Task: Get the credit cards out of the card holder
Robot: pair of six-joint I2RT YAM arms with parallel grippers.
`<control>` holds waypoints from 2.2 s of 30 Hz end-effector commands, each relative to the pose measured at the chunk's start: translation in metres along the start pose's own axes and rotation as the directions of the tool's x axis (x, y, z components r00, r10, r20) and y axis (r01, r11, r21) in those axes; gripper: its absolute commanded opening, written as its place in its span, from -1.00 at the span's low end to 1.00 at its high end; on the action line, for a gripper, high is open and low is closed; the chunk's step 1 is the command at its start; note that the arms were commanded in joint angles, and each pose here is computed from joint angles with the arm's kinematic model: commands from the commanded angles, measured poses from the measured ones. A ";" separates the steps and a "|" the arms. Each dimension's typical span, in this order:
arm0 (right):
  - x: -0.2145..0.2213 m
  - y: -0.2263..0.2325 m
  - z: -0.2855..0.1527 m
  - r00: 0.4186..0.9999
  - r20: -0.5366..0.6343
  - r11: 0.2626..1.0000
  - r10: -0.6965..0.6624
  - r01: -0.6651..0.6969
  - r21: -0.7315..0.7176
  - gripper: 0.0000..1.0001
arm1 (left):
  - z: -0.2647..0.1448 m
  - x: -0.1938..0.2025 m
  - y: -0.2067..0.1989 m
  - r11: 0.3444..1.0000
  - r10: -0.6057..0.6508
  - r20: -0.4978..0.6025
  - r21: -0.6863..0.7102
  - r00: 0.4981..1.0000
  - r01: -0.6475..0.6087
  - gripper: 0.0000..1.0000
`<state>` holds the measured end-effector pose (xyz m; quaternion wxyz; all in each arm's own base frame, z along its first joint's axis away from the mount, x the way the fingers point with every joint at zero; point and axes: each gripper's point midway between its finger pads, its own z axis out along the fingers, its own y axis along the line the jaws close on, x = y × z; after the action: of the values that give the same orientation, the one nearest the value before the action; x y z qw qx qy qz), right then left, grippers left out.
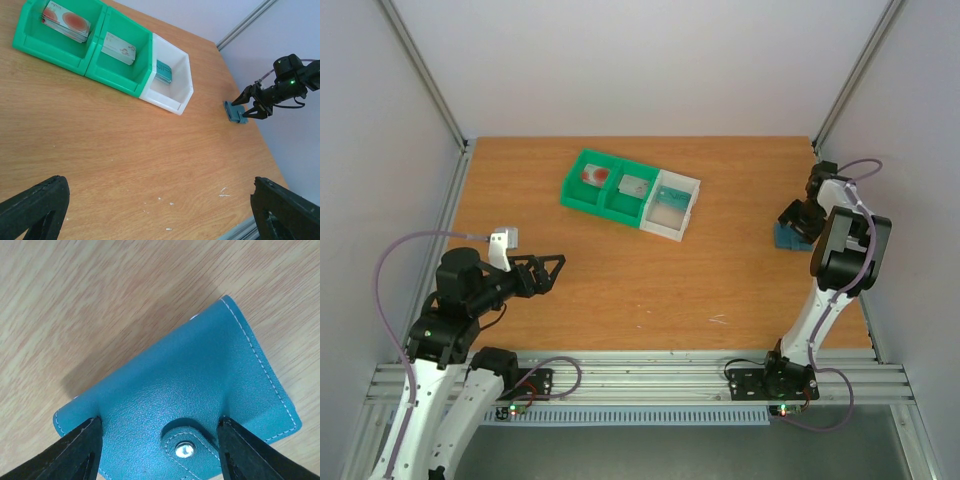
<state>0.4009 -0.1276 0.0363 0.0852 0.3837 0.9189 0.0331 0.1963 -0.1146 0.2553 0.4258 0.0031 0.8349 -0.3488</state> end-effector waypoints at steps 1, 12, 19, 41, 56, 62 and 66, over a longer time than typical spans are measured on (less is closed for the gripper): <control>0.036 0.016 0.001 0.995 -0.066 0.997 -0.070 0.071 0.005 0.27 | -0.001 -0.008 -0.009 0.998 0.042 0.042 0.041 0.998 -0.044 0.99; 0.094 0.036 0.017 0.957 -0.135 0.961 -0.255 0.266 0.073 0.25 | 0.000 -0.007 -0.010 0.998 0.047 0.034 0.051 0.998 -0.048 0.99; 0.117 0.052 0.015 0.926 -0.133 0.925 -0.352 0.366 0.103 0.24 | 0.002 -0.006 -0.008 0.998 0.044 0.024 0.043 0.999 -0.045 0.99; 0.265 0.112 0.005 0.718 -0.173 0.734 -0.674 0.678 -0.041 0.23 | 0.006 -0.004 -0.003 0.999 0.037 0.001 0.021 0.999 -0.037 0.99; 0.391 0.133 -0.014 0.393 -0.132 0.413 -0.910 0.887 -0.207 0.19 | 0.008 0.000 0.007 0.999 -0.004 -0.039 -0.039 0.999 0.002 0.94; 0.426 0.143 -0.039 0.279 -0.074 0.288 -0.958 0.922 -0.260 0.19 | 0.007 0.002 -0.005 1.000 -0.021 -0.071 0.016 0.997 0.023 0.94; 0.424 0.148 -0.067 0.338 -0.027 0.332 -0.941 0.904 -0.270 0.21 | 0.006 0.004 -0.005 0.997 -0.067 -0.070 0.020 0.995 0.068 0.89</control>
<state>0.2044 0.2723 0.0353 0.0320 -0.2392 0.9674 0.0772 0.1998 -0.1186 0.2356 0.3735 -0.0109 0.8590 -0.3499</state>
